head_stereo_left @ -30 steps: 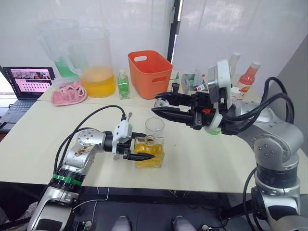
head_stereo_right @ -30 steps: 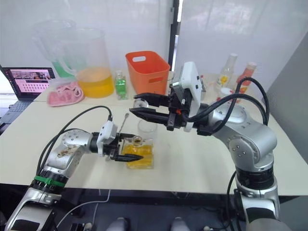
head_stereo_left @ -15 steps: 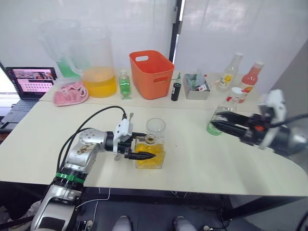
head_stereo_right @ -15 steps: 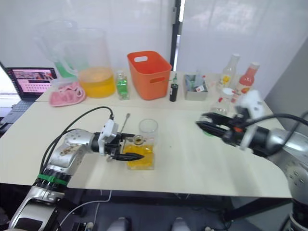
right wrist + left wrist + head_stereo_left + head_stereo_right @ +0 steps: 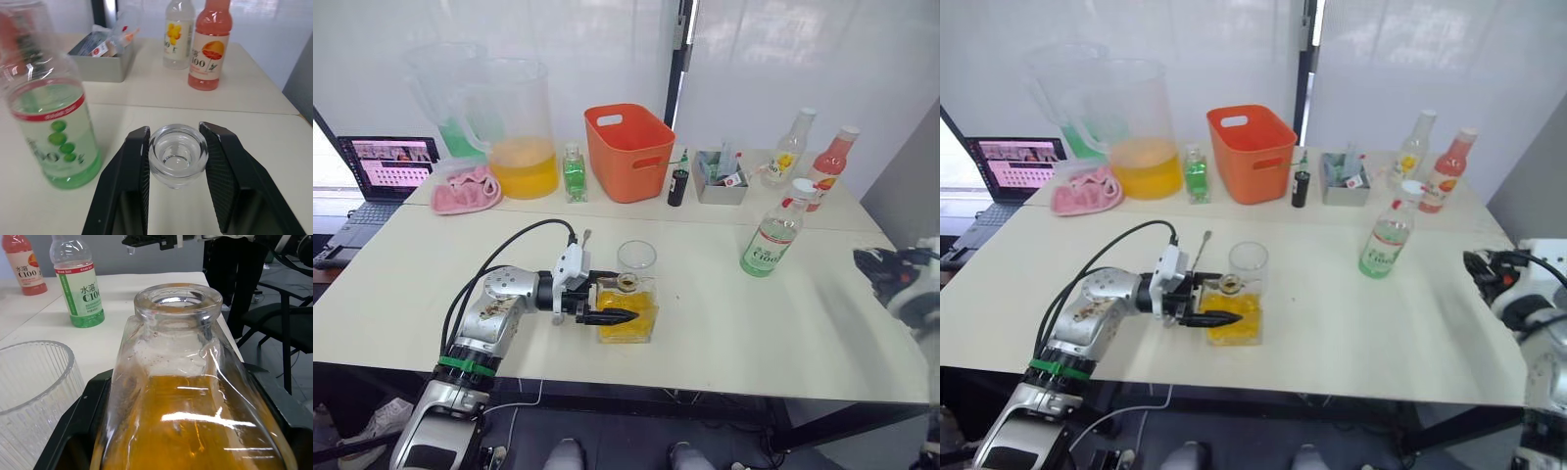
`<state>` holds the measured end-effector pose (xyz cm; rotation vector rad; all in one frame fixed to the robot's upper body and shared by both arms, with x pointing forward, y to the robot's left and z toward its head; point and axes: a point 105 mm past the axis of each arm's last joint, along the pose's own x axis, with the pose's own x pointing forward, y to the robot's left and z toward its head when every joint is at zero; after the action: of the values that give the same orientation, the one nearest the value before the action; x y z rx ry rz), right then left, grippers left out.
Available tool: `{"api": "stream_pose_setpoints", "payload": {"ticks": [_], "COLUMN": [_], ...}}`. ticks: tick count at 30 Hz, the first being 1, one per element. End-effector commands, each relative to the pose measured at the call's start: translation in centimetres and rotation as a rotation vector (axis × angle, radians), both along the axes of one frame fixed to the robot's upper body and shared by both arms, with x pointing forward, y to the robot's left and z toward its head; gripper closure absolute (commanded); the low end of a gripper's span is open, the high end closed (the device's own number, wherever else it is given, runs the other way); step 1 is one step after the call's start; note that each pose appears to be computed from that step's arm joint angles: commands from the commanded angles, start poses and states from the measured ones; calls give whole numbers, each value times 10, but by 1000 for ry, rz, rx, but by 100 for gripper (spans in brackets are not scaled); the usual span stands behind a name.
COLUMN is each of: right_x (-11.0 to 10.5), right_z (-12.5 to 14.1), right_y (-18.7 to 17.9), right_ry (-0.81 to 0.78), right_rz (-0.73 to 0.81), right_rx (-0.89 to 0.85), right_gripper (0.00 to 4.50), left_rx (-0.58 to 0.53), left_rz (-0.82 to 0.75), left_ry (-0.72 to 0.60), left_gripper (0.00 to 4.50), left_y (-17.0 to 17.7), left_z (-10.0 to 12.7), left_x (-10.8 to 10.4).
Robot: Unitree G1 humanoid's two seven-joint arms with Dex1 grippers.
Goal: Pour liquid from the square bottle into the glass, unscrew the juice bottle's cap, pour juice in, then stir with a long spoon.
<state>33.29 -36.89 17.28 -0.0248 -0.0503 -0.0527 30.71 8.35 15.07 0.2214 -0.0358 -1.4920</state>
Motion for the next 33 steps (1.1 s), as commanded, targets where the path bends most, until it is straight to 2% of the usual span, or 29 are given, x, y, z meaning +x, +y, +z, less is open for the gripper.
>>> {"api": "stream_pose_setpoints", "payload": {"ticks": [1, 6, 9, 18, 22, 27, 29, 33], "right_x": [6, 11, 17, 17, 17, 18, 19, 18], "right_z": [-10, -17, -50, -97, -101, -91, -79, -57], "right_y": [-9, -11, -13, -14, -16, -18, -17, -12], "right_ry": [0, -2, 45, 132, 143, 95, 46, -34], "right_rz": [-57, -62, -114, -176, -179, -166, -143, -80], "right_rx": [13, 46, 136, 166, 160, 189, 190, 121], "right_gripper": [343, 343, 343, 343, 343, 343, 238, 104], "left_rx": [-29, -26, -30, -15, -9, -7, -8, 2], "left_rz": [-38, -25, 6, 27, 33, 35, 33, 16], "left_ry": [15, 18, 26, 18, 16, 15, 17, 17], "left_gripper": [168, 168, 168, 168, 168, 168, 168, 168], "left_y": [-9, -10, -8, -4, -2, -2, -3, -5], "left_z": [6, 7, 4, 4, 3, 3, 2, 0], "left_x": [-13, -15, -17, -16, -15, -14, -13, -14]}}
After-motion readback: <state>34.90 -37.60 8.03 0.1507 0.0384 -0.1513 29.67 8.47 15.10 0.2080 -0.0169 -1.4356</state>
